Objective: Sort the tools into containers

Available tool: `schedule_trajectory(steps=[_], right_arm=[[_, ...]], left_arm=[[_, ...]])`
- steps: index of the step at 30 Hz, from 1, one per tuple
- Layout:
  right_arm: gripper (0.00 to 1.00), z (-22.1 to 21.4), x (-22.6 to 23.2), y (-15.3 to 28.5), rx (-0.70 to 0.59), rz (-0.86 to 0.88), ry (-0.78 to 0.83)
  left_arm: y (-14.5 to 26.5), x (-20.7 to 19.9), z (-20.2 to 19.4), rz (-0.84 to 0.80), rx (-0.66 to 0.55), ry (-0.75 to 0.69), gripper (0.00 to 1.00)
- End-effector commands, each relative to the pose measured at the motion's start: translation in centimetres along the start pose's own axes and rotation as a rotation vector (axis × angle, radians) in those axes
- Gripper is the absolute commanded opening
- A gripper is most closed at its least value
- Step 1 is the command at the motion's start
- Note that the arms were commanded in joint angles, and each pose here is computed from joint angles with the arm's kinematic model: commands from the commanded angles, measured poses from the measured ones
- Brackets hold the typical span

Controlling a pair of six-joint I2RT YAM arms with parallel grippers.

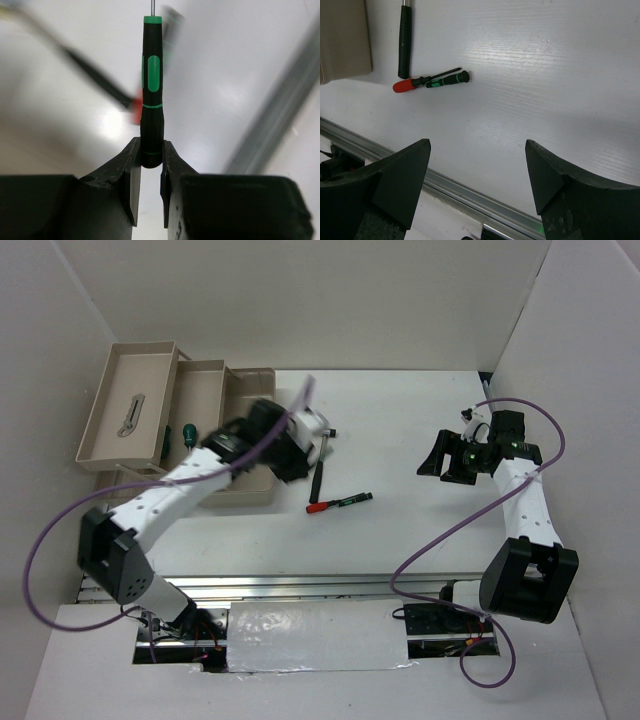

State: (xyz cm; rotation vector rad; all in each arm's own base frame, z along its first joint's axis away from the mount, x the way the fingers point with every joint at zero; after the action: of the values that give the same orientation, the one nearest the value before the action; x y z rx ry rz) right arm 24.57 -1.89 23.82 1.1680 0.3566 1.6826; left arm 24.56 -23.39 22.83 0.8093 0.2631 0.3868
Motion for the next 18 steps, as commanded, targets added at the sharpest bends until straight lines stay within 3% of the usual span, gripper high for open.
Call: schedule_trajectory(steps=[1, 2, 6, 11, 18], right_arm=[[0.84, 0.5, 0.7, 1.0, -0.041, 0.021, 0.025], [0.84, 0.4, 0.5, 0.8, -0.039, 0.023, 0.019], [0.84, 0.5, 0.5, 0.4, -0.031, 0.031, 0.011], [0.83, 0.9, 0.8, 0.2, -0.021, 0.029, 0.016], [0.83, 0.8, 0.9, 0.4, -0.022, 0.022, 0.019]], left_arm=[[9.1, 5.6, 2.3, 0.243, -0.227, 0.198, 0.00], [12.1, 8.1, 1.7, 0.413, -0.221, 0.263, 0.00], [16.3, 12.6, -1.0, 0.676, -0.149, 0.465, 0.00], [17.1, 15.3, -4.4, 0.781, -0.079, 0.586, 0.00], [16.5, 19.1, -8.6, 0.788, -0.021, 0.805, 0.00]])
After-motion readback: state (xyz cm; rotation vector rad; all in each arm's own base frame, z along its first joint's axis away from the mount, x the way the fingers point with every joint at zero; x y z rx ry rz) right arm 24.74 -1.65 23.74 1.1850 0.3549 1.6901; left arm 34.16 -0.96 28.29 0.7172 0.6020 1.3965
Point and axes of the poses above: each gripper's point midway between its finger pads, its own y axis back along the fingers, its own x axis along the line the jaws close on, z = x × y, the point moved 10 cm from there along y, back along the fingers, and after that the axes turned 4 degrees about -y, right-handed, at the moved point
